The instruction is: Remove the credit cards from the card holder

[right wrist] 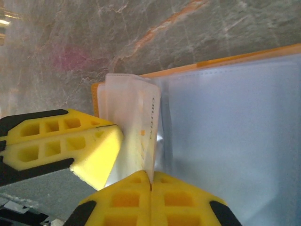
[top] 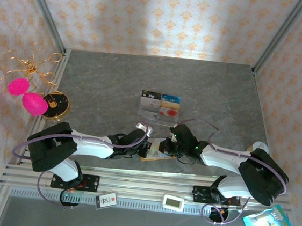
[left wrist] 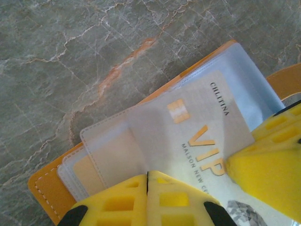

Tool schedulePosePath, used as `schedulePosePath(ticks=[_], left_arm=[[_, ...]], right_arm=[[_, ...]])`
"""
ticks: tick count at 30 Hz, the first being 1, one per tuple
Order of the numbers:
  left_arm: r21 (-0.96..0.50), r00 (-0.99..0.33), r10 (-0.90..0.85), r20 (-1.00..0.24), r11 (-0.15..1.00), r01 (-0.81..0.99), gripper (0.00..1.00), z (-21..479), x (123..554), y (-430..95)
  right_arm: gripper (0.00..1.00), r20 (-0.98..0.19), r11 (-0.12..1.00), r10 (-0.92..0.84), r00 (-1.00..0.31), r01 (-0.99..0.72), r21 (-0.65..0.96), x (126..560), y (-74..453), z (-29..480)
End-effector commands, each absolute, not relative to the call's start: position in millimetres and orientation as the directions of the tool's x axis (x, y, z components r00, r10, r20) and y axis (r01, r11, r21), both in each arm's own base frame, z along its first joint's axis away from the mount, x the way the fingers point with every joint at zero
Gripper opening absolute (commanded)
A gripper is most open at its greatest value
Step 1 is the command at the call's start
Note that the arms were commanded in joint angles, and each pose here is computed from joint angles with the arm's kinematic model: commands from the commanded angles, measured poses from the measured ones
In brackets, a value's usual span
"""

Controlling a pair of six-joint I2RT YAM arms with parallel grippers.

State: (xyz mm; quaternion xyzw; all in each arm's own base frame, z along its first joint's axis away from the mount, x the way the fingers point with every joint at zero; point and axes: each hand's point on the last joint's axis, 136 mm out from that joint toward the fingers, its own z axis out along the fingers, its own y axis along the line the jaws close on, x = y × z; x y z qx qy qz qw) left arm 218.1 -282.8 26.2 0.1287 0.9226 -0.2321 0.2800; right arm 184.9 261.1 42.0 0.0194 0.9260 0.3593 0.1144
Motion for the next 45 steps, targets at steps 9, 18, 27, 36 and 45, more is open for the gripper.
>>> schedulePosePath(ticks=[9, 18, 27, 36, 45], left_arm=[[-0.299, -0.843, 0.169, -0.511, 0.884, 0.359, 0.00, 8.5, 204.7, -259.2], [-0.362, -0.714, -0.034, -0.699, 0.878, 0.312, 0.50, 106.0, 237.8, -254.9], [-0.317, -0.601, -0.207, -0.772, 0.945, 0.083, 0.99, 146.6, 254.4, -175.1], [-0.304, -0.484, -0.268, -0.833, 0.953, -0.005, 0.99, 175.4, 255.0, -138.4], [-0.270, -0.402, -0.276, -0.873, 0.960, -0.073, 0.99, 194.9, 259.7, -117.1]], right_arm=[[0.00, -0.373, 0.791, 0.146, -0.916, -0.118, 0.601, 198.2, 228.6, 67.5], [0.00, -0.660, 0.802, 0.087, -0.746, -0.340, 0.491, 238.6, 235.0, 166.3], [0.00, -0.809, 0.694, -0.315, -0.496, -0.702, 0.160, 289.7, 292.6, 209.3], [0.00, -0.770, 0.354, -0.587, -0.249, -0.935, 0.033, 321.8, 349.7, 230.0], [0.00, -0.596, 0.144, -0.795, -0.112, -0.990, -0.006, 342.5, 353.0, 182.5]])
